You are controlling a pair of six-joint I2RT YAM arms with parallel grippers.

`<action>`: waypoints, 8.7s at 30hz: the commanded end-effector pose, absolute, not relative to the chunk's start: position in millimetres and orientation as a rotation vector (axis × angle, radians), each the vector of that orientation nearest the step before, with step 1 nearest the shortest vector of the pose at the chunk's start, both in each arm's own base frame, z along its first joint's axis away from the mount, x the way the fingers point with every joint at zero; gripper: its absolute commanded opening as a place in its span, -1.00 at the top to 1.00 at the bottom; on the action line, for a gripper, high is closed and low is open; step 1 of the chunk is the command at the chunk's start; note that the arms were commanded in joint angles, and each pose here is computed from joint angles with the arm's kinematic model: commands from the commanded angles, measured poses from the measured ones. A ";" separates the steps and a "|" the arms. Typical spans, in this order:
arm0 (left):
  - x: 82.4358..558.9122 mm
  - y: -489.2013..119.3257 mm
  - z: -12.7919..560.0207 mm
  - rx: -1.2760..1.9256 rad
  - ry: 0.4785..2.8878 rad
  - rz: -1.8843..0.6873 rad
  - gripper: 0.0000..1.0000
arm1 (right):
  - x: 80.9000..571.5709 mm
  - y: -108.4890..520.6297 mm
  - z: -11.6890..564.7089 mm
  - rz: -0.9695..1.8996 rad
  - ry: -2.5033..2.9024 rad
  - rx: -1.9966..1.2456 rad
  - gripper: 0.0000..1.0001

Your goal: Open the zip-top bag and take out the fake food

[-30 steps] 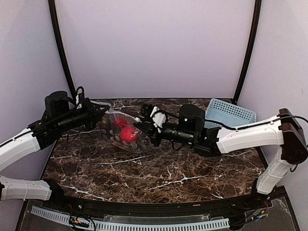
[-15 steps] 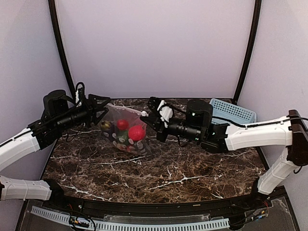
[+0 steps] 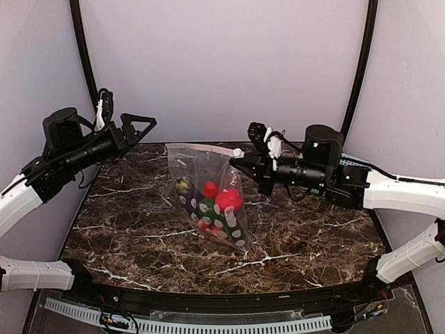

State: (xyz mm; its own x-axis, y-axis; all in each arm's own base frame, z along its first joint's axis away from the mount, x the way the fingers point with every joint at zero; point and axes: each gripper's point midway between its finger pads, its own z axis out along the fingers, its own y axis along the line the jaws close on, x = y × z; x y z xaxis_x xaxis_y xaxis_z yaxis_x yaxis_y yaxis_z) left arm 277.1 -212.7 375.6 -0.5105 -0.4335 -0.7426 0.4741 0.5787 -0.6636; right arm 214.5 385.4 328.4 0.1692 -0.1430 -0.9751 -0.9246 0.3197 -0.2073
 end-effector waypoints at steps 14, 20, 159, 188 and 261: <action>255.1 -278.4 366.8 0.808 1.692 -0.824 -0.98 | 176.3 342.4 288.6 0.779 1.400 -1.253 1.00; 241.5 -314.2 357.7 1.065 1.579 -0.708 -0.98 | 173.9 330.9 273.7 0.738 1.441 -1.268 1.00; 211.7 -359.3 331.9 1.461 1.491 -0.341 0.10 | 197.8 290.2 316.2 0.673 1.421 -1.067 1.00; 219.4 -390.1 297.2 1.624 1.518 -0.326 0.80 | 192.5 279.8 315.0 0.661 1.424 -1.048 1.00; 262.0 -412.6 237.8 1.006 1.835 -0.875 0.99 | 265.6 316.9 167.1 1.167 2.010 -0.432 -0.25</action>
